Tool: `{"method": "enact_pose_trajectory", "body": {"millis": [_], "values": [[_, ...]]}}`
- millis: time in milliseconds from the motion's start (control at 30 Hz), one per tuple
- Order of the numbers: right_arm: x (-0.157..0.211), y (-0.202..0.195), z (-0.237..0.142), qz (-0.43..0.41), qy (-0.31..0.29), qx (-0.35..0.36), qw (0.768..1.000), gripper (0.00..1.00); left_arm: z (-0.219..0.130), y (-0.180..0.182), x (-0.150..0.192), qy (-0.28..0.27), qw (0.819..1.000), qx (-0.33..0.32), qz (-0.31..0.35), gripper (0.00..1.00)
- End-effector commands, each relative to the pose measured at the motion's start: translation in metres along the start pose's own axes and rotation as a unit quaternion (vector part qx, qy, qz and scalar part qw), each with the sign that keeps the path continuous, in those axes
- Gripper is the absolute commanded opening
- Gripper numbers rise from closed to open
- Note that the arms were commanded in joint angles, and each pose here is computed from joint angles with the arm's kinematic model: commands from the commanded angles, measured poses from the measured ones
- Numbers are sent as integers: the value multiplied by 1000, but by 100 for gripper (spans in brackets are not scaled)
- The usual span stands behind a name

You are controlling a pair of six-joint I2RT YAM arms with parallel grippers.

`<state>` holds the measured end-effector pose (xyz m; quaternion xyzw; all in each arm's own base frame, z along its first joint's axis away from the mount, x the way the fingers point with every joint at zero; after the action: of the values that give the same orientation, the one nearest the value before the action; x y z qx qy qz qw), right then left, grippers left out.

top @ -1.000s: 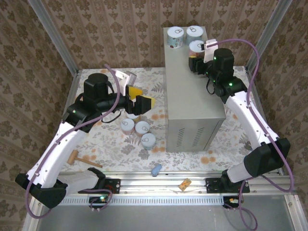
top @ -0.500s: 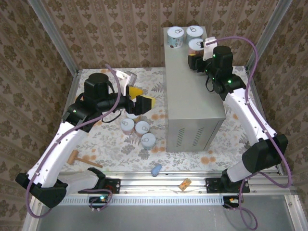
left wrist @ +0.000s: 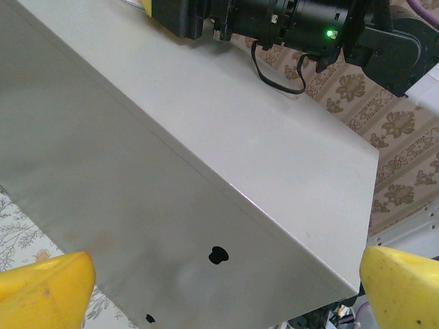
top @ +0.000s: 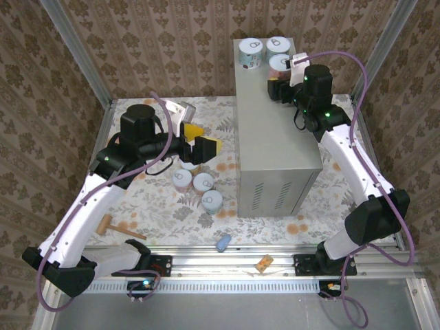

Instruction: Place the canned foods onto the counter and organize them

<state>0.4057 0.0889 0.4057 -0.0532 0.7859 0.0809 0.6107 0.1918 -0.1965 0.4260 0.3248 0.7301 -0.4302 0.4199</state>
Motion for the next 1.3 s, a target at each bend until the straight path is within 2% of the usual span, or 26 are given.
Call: {"method": "enact_pose_trajectory", "body": {"millis": [0, 233, 367, 600, 733, 900, 967, 1133, 1267], "values": [[-11, -1, -7, 1, -10, -2, 1000, 82, -7, -7, -8, -18, 1000, 0, 19, 100], [-28, -1, -52, 18, -31, 1, 999, 100, -11, -6, -4, -18, 1000, -12, 18, 100], [-36, -5, -96, 30, -23, 25, 999, 100, -13, -5, -1, -12, 1000, -21, 18, 100], [-30, -10, -157, 31, 41, 58, 997, 100, -13, 6, 9, -3, 997, -72, 15, 100], [-25, 6, -183, 12, 57, 9, 998, 100, -10, 24, 25, 20, 990, -139, -4, 100], [-19, 49, -203, -39, 91, -99, 990, 100, -13, 51, 53, 71, 963, -255, -41, 100], [-18, 67, -211, -47, 93, -145, 984, 100, -16, 61, 67, 93, 947, -301, -54, 100], [-13, 103, -224, -55, 104, -238, 964, 100, -23, 79, 107, 136, 914, -372, -87, 100], [-1, 132, -222, -91, 135, -265, 950, 100, -29, 95, 143, 182, 872, -436, -130, 100]]}}
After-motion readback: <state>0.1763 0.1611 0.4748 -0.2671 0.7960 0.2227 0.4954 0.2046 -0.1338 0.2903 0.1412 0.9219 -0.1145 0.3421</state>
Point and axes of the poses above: each hand's point on the last joint's axis, 136 mm out from that joint toward the fingers, its own z axis out along the fingers, its own y axis along the line the jaws close on, x = y × z, the point moved 8 cm from there along -z, back along the fingers, and after that the axes turned 5 degrees about z, right-handed, at the moved point
